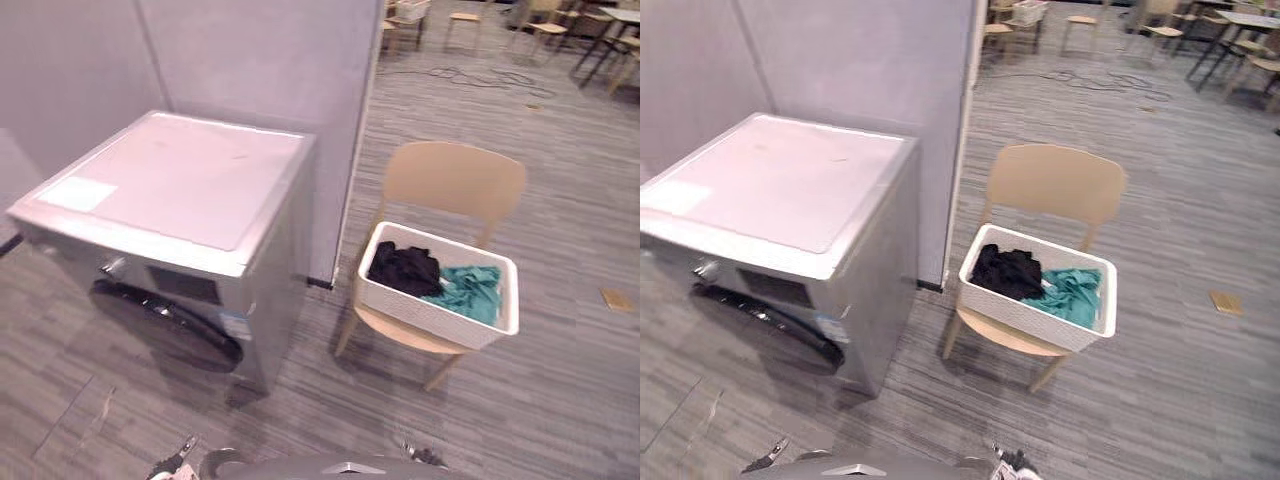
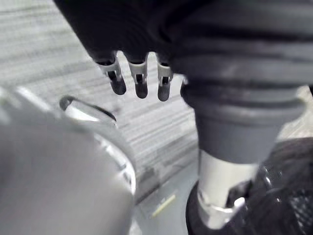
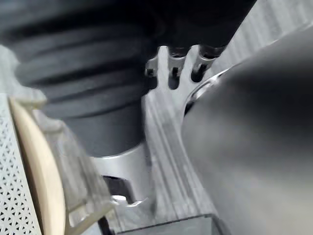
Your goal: Pick up the laundry basket with both hands and put the clothes into the washing machine.
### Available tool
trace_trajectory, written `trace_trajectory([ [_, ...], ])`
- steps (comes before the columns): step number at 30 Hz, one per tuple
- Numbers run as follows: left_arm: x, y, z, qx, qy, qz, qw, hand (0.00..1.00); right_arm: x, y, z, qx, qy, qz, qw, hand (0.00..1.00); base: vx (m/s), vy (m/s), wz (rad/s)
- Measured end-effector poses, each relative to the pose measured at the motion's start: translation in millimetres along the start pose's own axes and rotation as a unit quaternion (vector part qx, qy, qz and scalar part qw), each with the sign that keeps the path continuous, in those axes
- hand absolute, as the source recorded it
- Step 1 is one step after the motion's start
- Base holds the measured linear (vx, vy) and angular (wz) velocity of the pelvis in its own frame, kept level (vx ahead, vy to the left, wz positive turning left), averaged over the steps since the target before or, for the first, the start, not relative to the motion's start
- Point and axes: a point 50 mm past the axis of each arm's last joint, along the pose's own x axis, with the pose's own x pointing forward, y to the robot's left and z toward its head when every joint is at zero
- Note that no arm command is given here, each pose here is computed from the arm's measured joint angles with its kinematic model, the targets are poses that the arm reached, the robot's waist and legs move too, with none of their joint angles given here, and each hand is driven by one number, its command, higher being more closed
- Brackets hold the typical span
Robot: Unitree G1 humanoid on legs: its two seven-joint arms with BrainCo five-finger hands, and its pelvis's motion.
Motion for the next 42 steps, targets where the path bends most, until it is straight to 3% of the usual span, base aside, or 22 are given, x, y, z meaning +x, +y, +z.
trace_trajectory([
  [5,-4,-39,5,0.093,-0.017,-0.071,0.993,0.0,2,-13,-3,0.01,0.014,-0.022,1.0,0.0,-0.07,0.242,0.73],
  [12,-3,-38,16,0.169,-0.044,-0.082,0.981,0.0,4,-2,2,-0.012,0.017,-0.012,1.0,0.0,-0.11,0.168,0.38],
  [17,3,-15,25,0.204,-0.048,-0.044,0.977,0.0,6,22,20,-0.016,-0.005,0.018,1.0,0.0,-0.05,0.105,0.74],
  [22,4,9,15,0.2,-0.023,-0.009,0.98,0.0,2,51,13,-0.022,-0.004,0.06,0.998,0.0,0.07,0.0,0.6],
  [26,3,7,5,0.2,-0.012,-0.011,0.98,0.0,0,51,14,-0.027,-0.022,0.068,0.997,0.0,0.09,-0.056,0.06],
  [33,1,-10,7,0.186,-0.021,-0.027,0.982,0.0,1,38,14,-0.034,-0.025,0.053,0.998,0.0,0.05,-0.102,0.17],
  [38,-5,-32,30,0.148,-0.08,-0.054,0.984,0.0,-3,51,33,-0.047,-0.07,0.079,0.993,0.0,-0.09,-0.037,0.44],
  [42,-5,-33,35,0.125,-0.086,-0.044,0.987,0.0,-11,65,61,-0.056,-0.138,0.105,0.983,0.0,-0.1,0.048,-0.61],
])
